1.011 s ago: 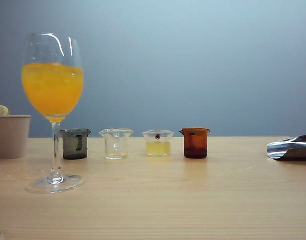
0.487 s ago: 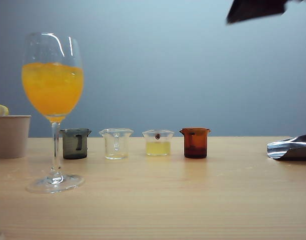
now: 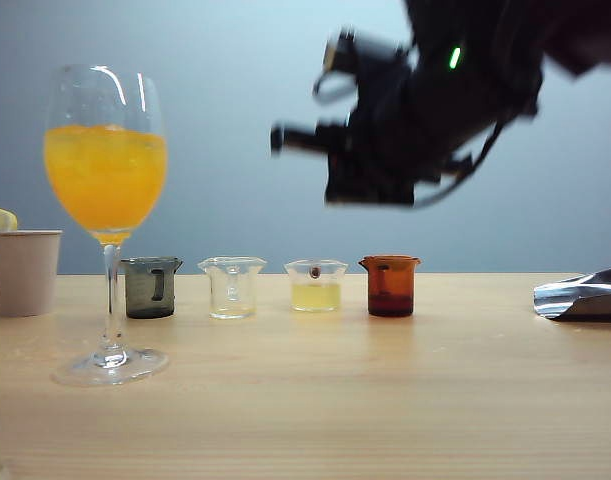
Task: Pick up the third measuring cup from the left, pour the pineapple juice inside into the goblet, and finally put the measuring cup back in its original place.
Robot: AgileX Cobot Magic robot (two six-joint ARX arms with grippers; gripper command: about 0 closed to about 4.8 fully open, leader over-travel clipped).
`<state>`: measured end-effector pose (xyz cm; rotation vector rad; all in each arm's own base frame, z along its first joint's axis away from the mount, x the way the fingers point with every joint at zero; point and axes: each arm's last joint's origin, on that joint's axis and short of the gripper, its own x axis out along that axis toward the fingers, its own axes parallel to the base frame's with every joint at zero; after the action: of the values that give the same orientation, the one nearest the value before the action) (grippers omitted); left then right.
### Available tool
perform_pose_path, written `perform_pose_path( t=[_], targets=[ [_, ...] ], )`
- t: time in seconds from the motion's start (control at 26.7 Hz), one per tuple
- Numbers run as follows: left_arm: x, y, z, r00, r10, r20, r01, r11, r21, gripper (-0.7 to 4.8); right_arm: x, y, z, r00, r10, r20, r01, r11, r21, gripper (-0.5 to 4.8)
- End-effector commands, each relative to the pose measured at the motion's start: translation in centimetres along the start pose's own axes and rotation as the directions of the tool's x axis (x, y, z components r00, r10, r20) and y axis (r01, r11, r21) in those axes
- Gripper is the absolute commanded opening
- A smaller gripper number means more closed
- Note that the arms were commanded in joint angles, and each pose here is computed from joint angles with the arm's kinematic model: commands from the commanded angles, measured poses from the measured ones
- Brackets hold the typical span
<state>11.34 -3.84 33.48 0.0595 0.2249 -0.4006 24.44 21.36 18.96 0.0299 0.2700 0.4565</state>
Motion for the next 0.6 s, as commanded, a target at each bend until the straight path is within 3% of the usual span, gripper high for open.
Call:
perform_pose_path(
  t=[0.04, 0.07, 0.11, 0.15, 0.19, 0.3, 0.41, 0.6],
  targets=[
    [-0.1, 0.0, 0.2, 1.0, 0.004, 0.014, -0.005, 1.0, 0.022, -0.05, 2.0, 0.2, -2.3, 1.0, -0.004, 0.019, 0.003, 1.0, 0.021, 1.13],
    [-0.1, 0.0, 0.2, 1.0, 0.004, 0.013, -0.004, 1.0, 0.022, -0.06, 2.4, 0.2, -2.9, 1.0, -0.004, 0.024, 0.003, 0.999, 0.042, 2.25],
    [-0.1, 0.0, 0.2, 1.0, 0.004, 0.012, -0.004, 1.0, 0.022, -0.06, 2.8, 0.2, -3.3, 1.0, -0.004, 0.025, 0.003, 0.999, 0.054, 3.02],
    [-0.1, 0.0, 0.2, 1.0, 0.004, 0.012, -0.004, 1.0, 0.022, -0.06, 3.3, 0.3, -3.8, 1.0, -0.003, 0.014, 0.002, 0.998, 0.058, 3.73],
    [-0.1, 0.0, 0.2, 1.0, 0.004, 0.012, -0.004, 1.0, 0.022, -0.06, 3.7, 0.4, -4.1, 1.0, -0.004, 0.004, 0.004, 0.998, 0.057, 4.0],
    [-0.1, 0.0, 0.2, 1.0, 0.003, 0.01, -0.004, 1.0, 0.021, -0.06, 5.0, 0.6, -4.8, 1.0, -0.006, -0.012, 0.007, 0.999, 0.051, 4.16],
    [-0.1, 0.0, 0.0, 1.0, 0.003, -0.009, -0.003, 1.0, 0.02, -0.06, 6.6, 0.9, -5.0, 1.0, -0.013, -0.013, 0.013, 0.999, 0.041, 4.79],
    [-0.1, 0.0, -0.2, 1.0, 0.002, -0.029, -0.001, 1.0, 0.018, -0.06, 8.8, 0.8, -5.2, 0.999, -0.034, -0.018, 0.035, 0.999, 0.042, 4.79]
  ],
)
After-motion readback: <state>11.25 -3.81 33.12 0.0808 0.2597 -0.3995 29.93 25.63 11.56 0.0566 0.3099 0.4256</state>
